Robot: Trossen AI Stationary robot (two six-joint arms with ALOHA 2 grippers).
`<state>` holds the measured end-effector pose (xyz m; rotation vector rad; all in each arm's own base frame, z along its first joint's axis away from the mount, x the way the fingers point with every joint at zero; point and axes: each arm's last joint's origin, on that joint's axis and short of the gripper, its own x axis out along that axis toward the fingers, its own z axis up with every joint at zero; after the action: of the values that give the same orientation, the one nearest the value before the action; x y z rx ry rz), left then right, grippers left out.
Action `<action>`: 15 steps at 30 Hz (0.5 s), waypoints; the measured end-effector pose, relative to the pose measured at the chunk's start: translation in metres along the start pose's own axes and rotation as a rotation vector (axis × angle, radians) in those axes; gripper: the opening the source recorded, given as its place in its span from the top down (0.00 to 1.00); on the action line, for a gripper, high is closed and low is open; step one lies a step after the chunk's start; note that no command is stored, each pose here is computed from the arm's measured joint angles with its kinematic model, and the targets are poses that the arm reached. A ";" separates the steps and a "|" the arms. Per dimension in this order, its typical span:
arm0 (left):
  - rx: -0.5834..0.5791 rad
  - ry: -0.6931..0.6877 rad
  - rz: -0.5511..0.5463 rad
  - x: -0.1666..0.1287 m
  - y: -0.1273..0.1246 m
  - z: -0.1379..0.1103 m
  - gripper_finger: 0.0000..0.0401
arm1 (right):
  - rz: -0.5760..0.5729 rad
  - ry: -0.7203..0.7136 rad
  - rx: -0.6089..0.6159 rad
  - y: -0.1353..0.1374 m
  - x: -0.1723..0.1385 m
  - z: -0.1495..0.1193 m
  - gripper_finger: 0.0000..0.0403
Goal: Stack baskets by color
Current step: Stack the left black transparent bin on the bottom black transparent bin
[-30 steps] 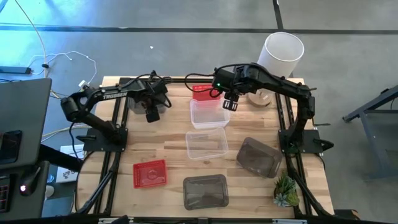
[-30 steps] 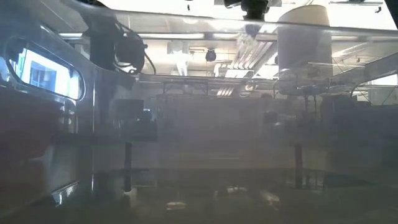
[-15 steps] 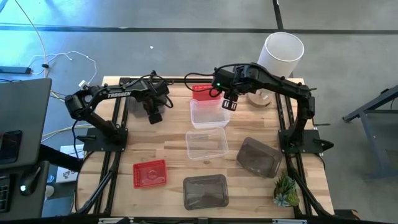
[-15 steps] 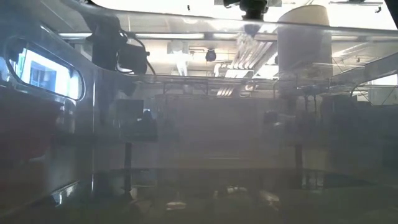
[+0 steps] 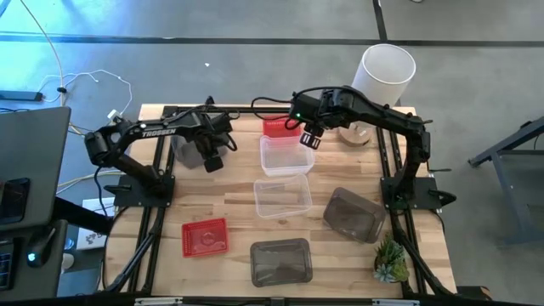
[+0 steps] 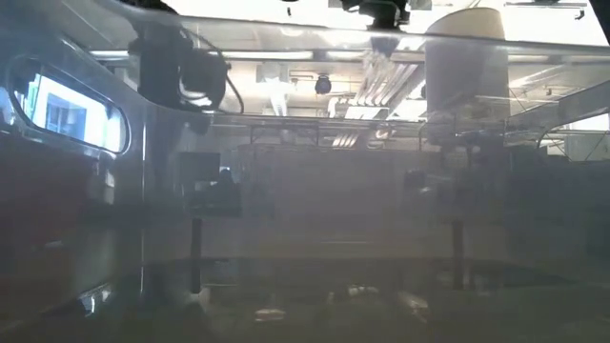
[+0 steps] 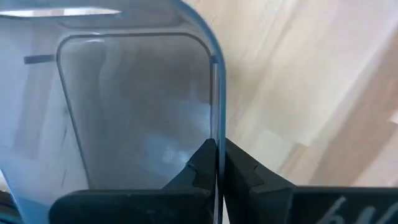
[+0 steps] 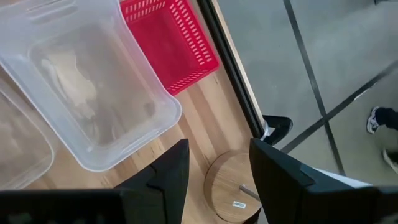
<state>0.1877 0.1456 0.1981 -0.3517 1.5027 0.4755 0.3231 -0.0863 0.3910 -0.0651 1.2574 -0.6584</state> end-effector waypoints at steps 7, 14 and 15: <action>0.064 -0.078 -0.003 -0.025 -0.028 -0.010 1.00 | -0.003 0.000 0.060 0.000 0.000 0.000 0.62; 0.127 -0.172 -0.043 -0.045 -0.066 -0.023 1.00 | -0.003 -0.001 0.165 0.000 0.000 0.000 0.62; 0.133 -0.181 -0.058 -0.048 -0.071 -0.026 1.00 | -0.003 -0.001 0.179 0.000 0.000 0.000 0.62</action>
<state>0.2011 0.0677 0.2396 -0.2408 1.3369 0.3494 0.3231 -0.0864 0.3910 0.0809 1.1927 -0.7707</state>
